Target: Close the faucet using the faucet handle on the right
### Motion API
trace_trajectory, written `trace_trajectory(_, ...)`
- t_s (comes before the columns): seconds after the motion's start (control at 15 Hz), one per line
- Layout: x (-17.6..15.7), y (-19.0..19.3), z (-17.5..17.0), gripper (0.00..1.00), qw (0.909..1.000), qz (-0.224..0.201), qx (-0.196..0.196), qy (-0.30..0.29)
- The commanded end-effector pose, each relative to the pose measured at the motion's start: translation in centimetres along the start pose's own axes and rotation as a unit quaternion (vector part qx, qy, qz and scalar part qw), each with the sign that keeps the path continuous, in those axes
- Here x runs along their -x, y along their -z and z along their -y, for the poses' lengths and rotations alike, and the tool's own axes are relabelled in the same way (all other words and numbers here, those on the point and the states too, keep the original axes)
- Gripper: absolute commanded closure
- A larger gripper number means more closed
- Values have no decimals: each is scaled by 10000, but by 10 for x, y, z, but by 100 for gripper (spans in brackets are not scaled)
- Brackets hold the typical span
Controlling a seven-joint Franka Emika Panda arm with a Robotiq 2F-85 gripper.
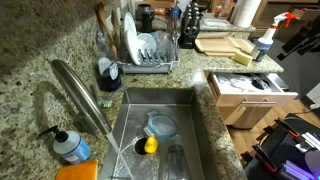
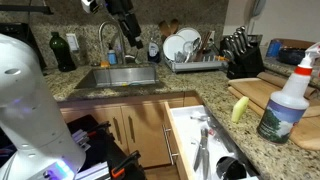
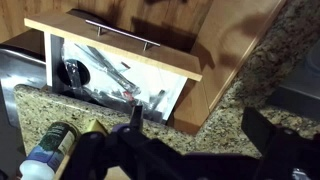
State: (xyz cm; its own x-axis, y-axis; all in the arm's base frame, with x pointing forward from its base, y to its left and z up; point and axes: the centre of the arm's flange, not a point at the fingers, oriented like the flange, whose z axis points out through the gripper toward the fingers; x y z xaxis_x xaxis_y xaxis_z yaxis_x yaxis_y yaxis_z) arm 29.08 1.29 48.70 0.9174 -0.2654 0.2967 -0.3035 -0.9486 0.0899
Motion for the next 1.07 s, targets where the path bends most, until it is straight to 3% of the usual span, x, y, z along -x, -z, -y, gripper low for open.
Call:
trace_trajectory(0.0, 2, -5, 0, 0, 10000, 59, 17, 4)
trace_trajectory(0.27, -11, 14, 34, 0, 9940, 220, -678, 834)
trace_trajectory(0.53, -5, 36, 90, 0, 9782, 268, -1058, 1765)
trace_trajectory(1.0, 6, 38, 89, 0, 9804, 100, -1081, 1642)
